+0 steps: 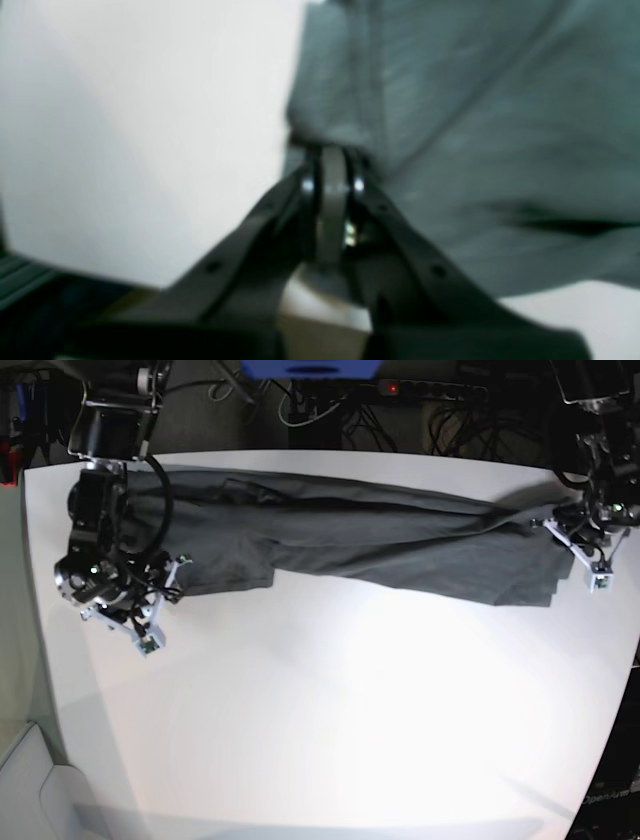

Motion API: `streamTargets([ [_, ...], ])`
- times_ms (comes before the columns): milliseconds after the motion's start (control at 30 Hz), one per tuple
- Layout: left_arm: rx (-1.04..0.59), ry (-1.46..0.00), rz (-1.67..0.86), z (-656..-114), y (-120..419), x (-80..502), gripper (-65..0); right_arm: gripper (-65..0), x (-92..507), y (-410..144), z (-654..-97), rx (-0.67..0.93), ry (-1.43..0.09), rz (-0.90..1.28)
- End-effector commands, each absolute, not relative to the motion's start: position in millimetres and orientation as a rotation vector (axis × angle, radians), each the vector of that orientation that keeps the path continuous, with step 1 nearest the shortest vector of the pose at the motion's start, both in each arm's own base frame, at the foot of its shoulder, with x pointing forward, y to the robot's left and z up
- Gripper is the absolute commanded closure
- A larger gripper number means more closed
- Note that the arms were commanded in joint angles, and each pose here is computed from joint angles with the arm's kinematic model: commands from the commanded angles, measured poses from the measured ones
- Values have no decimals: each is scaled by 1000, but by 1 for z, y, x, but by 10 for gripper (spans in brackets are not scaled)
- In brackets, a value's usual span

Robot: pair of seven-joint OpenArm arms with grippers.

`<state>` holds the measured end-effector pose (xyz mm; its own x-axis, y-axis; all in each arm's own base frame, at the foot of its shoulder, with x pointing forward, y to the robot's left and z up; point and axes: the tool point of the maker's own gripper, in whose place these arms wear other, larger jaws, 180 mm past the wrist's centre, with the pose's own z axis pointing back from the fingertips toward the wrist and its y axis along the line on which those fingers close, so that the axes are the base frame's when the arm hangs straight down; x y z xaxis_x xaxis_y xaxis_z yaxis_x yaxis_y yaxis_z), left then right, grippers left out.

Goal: Layout the t-shirt on the table in an organized manner, then fold the t-shirt properly
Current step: 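Regrasp the strip end with the right gripper and pull it taut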

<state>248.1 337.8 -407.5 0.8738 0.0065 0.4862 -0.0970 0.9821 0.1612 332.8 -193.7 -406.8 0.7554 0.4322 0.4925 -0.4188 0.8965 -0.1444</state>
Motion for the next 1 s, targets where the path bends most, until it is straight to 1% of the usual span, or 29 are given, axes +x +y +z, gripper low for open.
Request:
streamTargets([
  [0, 209, -547, 40, -393, 344, 258, -13, -382, 346, -198, -394, -37, -590, 459],
  [133, 215, -546, 42, -393, 345, 258, -13, -392, 344, -197, -399, -28, -580, 454],
  [267, 217, -545, 43, -393, 346, 257, -13, -392, 347, -193, -398, -14, -619, 456],
  [433, 215, -547, 43, -393, 346, 258, -12, -392, 336, -193, -422, 23, -552, 440],
  [567, 218, -544, 42, -393, 346, 257, -12, -389, 335, -193, -424, 27, -545, 439],
  [600, 218, -544, 42, -393, 346, 257, -12, -377, 334, -193, -425, 27, -543, 439],
  [633, 219, -544, 42, -393, 346, 257, -12, -354, 334, -193, -425, 27, -543, 439],
  [700, 219, -544, 42, -393, 346, 257, -12, -269, 335, -193, -423, 25, -548, 439],
  [833, 219, -544, 42, -393, 346, 257, -12, -31, 335, -193, -413, 3, -572, 454],
  [867, 219, -544, 42, -393, 346, 257, -12, 0, 336, -192, -409, -5, -586, 460],
  [967, 219, -544, 42, -393, 346, 257, -12, -2, 330, -193, -395, -36, -624, 476],
])
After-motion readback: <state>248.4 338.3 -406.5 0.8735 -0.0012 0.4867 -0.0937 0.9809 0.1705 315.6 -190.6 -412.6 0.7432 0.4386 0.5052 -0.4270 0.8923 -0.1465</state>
